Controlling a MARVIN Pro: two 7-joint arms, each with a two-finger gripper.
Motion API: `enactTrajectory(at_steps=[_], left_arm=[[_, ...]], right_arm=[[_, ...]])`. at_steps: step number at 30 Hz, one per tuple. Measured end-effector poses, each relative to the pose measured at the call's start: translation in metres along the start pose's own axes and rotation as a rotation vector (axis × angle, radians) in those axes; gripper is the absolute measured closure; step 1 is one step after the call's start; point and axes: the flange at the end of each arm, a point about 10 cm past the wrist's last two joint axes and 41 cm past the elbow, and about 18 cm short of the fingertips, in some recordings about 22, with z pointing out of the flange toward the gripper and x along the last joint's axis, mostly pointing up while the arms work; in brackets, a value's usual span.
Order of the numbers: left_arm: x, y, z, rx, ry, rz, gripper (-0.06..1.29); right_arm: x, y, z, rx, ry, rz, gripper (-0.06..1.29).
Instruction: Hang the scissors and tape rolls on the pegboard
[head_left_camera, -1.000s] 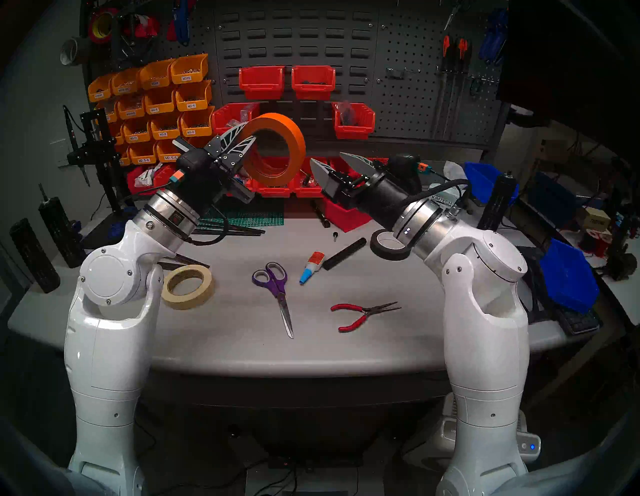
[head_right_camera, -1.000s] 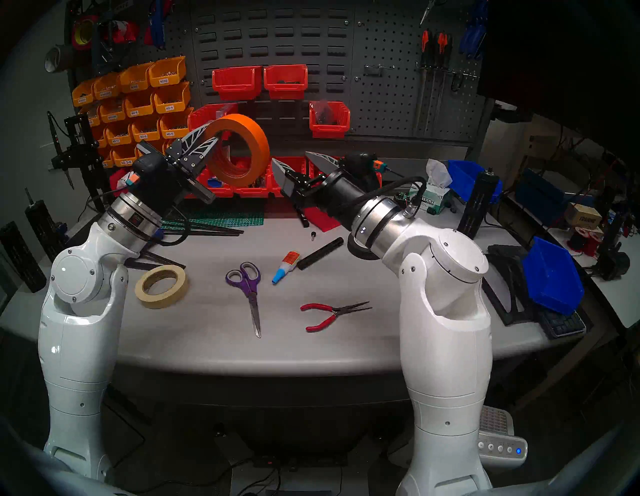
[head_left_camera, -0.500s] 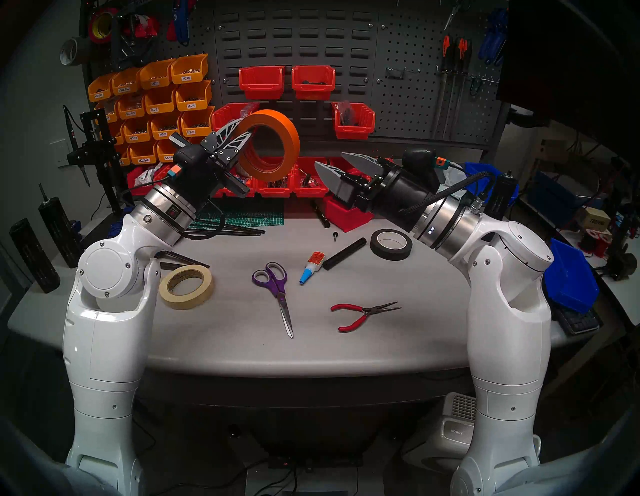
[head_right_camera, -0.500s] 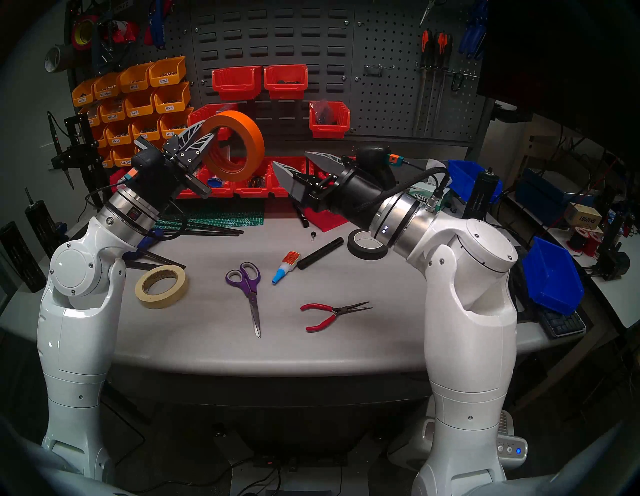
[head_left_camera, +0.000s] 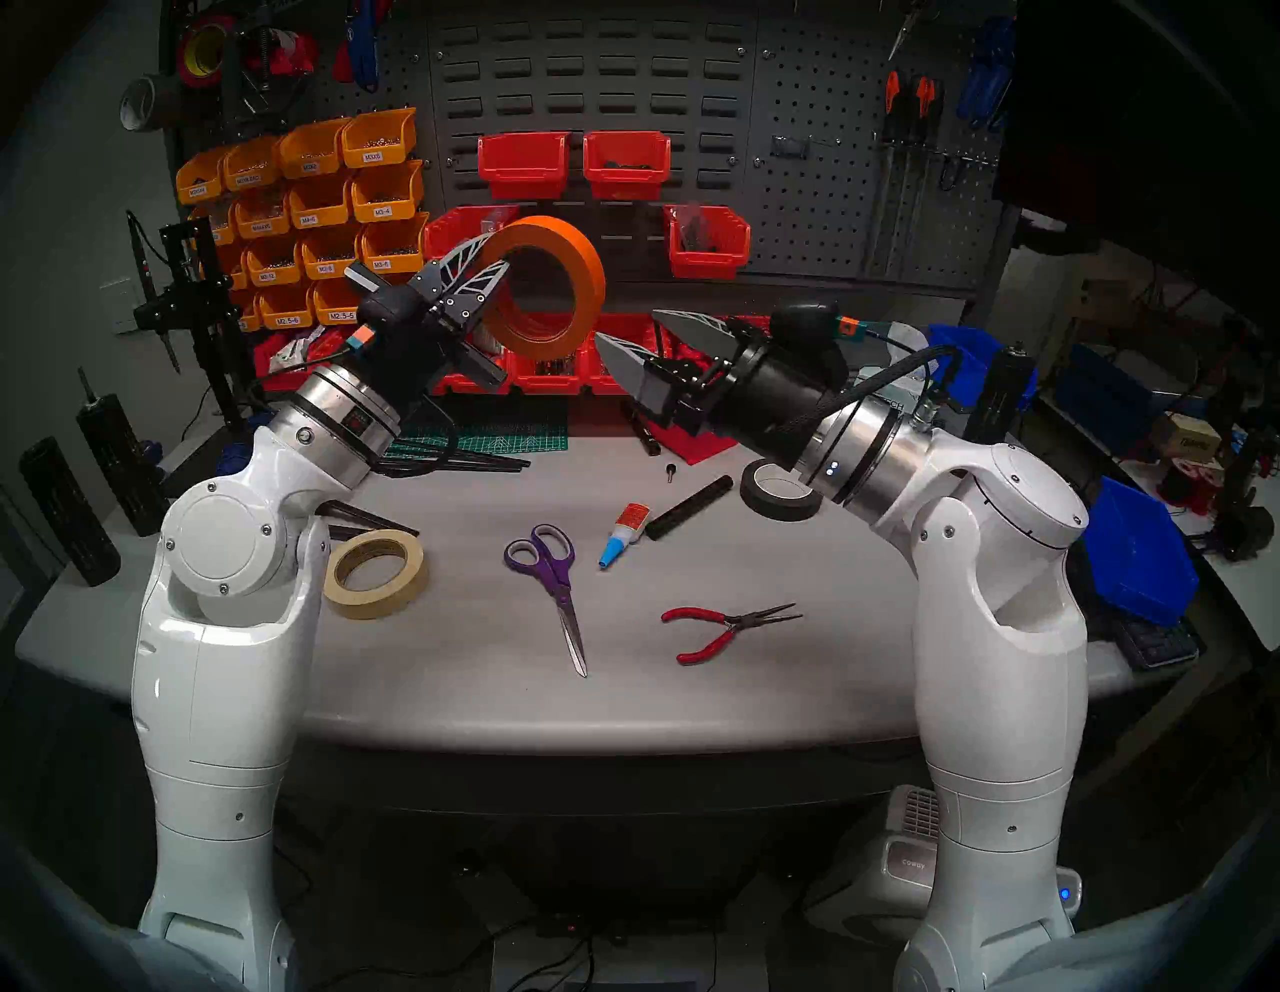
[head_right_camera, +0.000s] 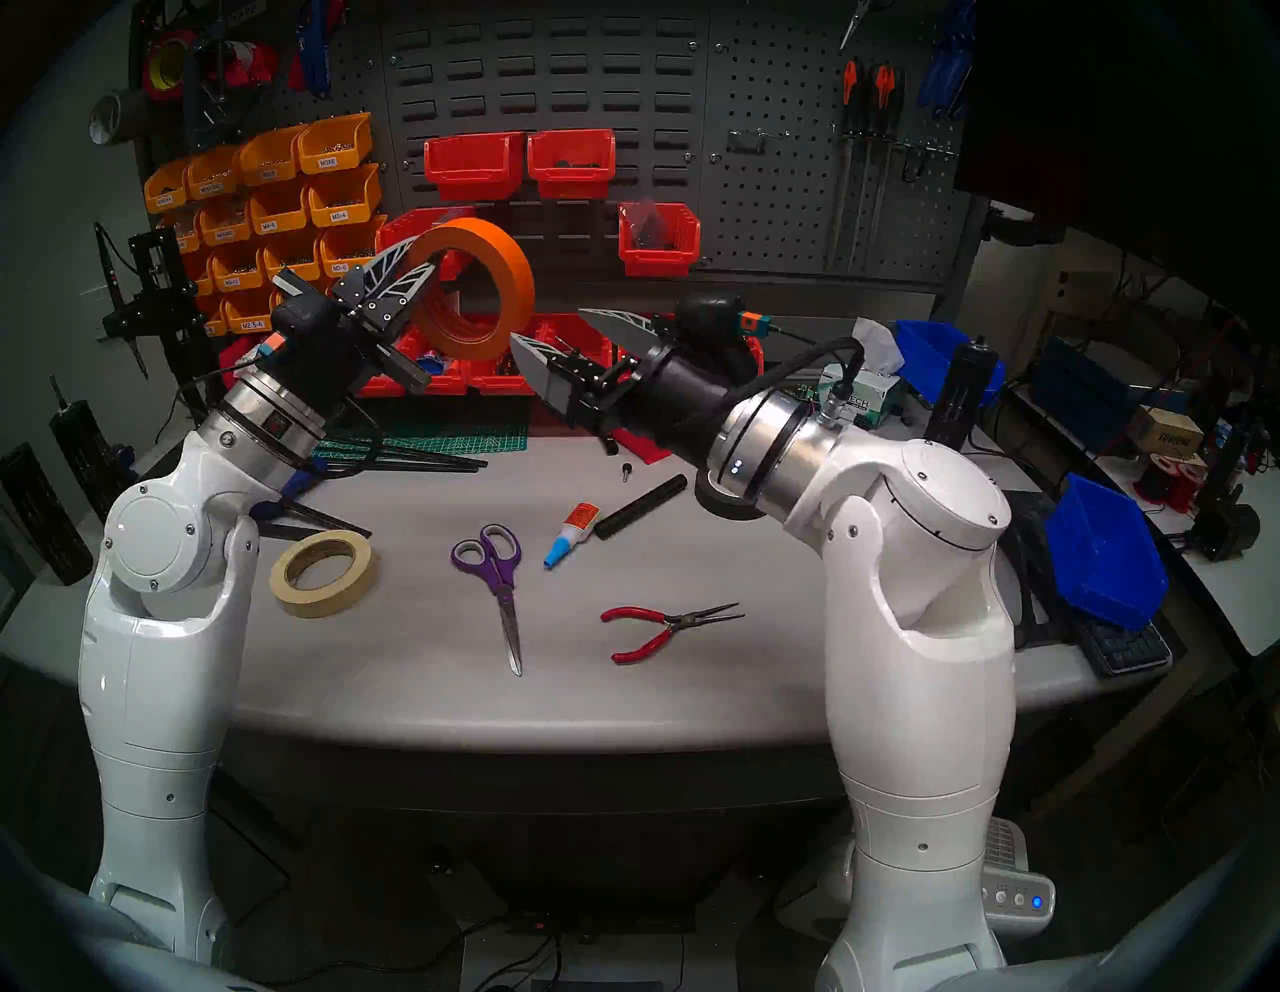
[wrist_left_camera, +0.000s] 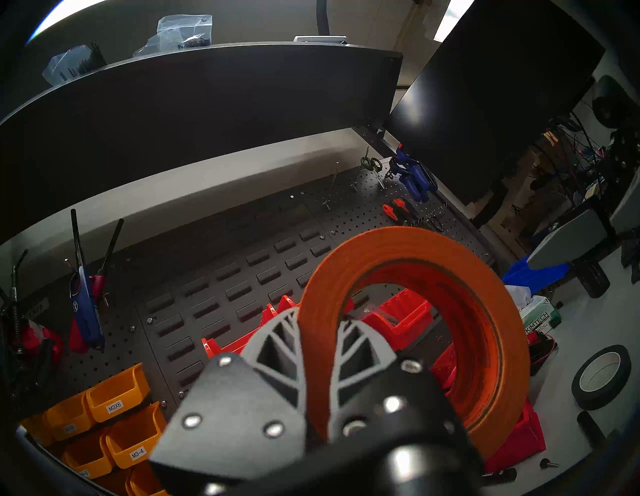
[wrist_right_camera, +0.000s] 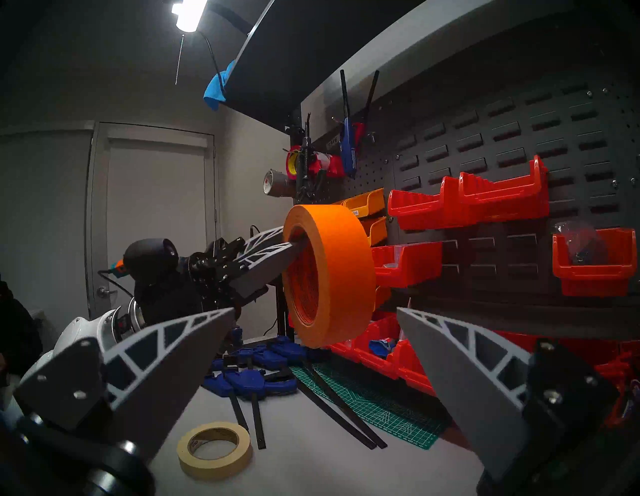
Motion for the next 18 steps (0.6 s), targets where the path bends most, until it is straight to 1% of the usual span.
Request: enactTrajectory(at_steps=[7, 13, 14, 16, 18], left_arm=[[0.007, 0.000, 0.000, 0.001, 0.010, -0.002, 1.18], [0.014, 0.002, -0.001, 0.000, 0.018, 0.000, 1.18], [0.016, 0.003, -0.001, -0.001, 0.019, 0.001, 1.18], [0.017, 0.003, -0.002, -0.001, 0.019, 0.001, 1.18], [0.019, 0.005, -0.003, -0.002, 0.019, 0.000, 1.18]], right_arm=[[-0.001, 0.000, 0.011, -0.008, -0.002, -0.009, 0.01], [-0.002, -0.001, 0.024, -0.027, -0.002, -0.041, 0.01], [-0.002, -0.003, 0.029, -0.036, 0.000, -0.055, 0.01], [-0.002, -0.004, 0.032, -0.041, 0.001, -0.061, 0.01], [-0.002, -0.005, 0.037, -0.058, 0.005, -0.085, 0.01]])
